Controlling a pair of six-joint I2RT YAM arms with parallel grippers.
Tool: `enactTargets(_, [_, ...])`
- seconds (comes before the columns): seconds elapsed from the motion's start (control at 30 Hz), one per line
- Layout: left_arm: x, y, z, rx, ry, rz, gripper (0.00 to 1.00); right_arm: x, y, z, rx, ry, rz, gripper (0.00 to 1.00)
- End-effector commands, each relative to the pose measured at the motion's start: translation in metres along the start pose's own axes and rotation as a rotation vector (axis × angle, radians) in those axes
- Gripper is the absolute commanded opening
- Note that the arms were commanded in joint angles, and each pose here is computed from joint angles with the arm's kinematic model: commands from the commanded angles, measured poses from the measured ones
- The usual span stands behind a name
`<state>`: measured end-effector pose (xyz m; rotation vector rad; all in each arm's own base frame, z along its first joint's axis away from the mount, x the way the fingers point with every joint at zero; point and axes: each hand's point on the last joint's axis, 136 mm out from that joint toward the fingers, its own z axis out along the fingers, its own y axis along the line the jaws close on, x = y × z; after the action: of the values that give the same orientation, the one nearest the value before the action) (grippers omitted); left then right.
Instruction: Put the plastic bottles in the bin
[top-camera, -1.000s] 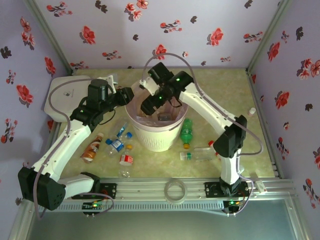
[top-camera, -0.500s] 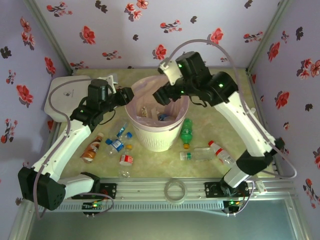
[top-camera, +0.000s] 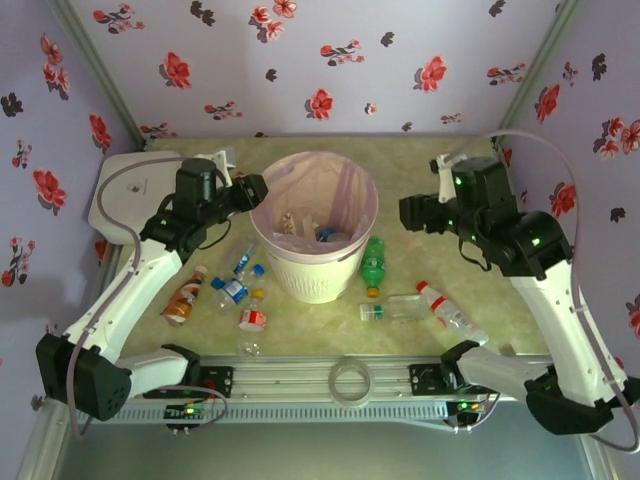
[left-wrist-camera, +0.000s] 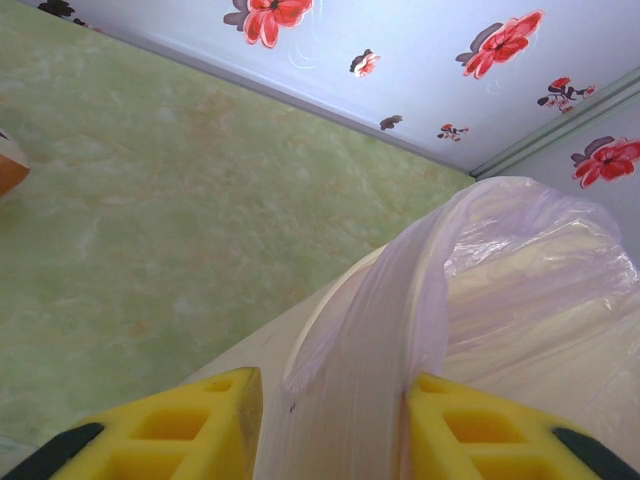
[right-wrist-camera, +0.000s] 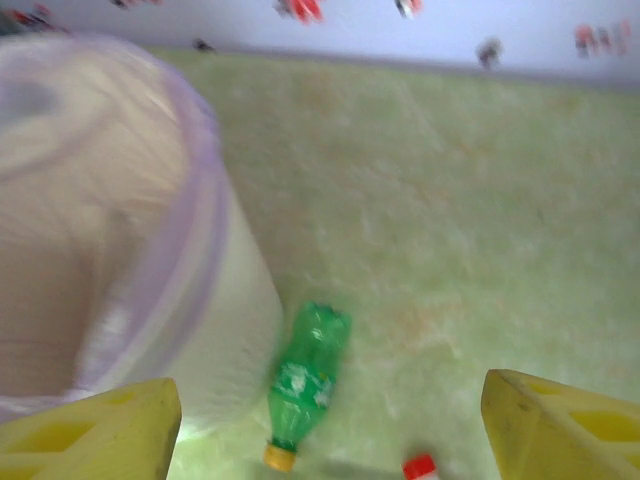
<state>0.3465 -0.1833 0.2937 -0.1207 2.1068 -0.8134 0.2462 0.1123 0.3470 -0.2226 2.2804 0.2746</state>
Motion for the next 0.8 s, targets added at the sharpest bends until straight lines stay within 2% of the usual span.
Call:
enactTargets(0.0, [0.010,0.014,0.001,-0.043,0.034,-0.011,0.39,0.046,-0.012,0.027,0.010,0.121,0.181,0.79])
enactTargets(0.17, [0.011,0.015,0.001,-0.045,0.036,-0.006,0.39,0.105,-0.010,0.076,-0.082,0.211,0.378,0.79])
enactTargets(0.3, [0.010,0.014,0.002,-0.046,0.038,-0.007,0.39,0.129,-0.002,0.115,-0.185,0.267,0.490,0.79])
enactTargets(0.77, [0.014,0.015,0.006,-0.044,0.044,-0.015,0.39,0.166,0.010,0.204,-0.346,0.398,0.647,0.78])
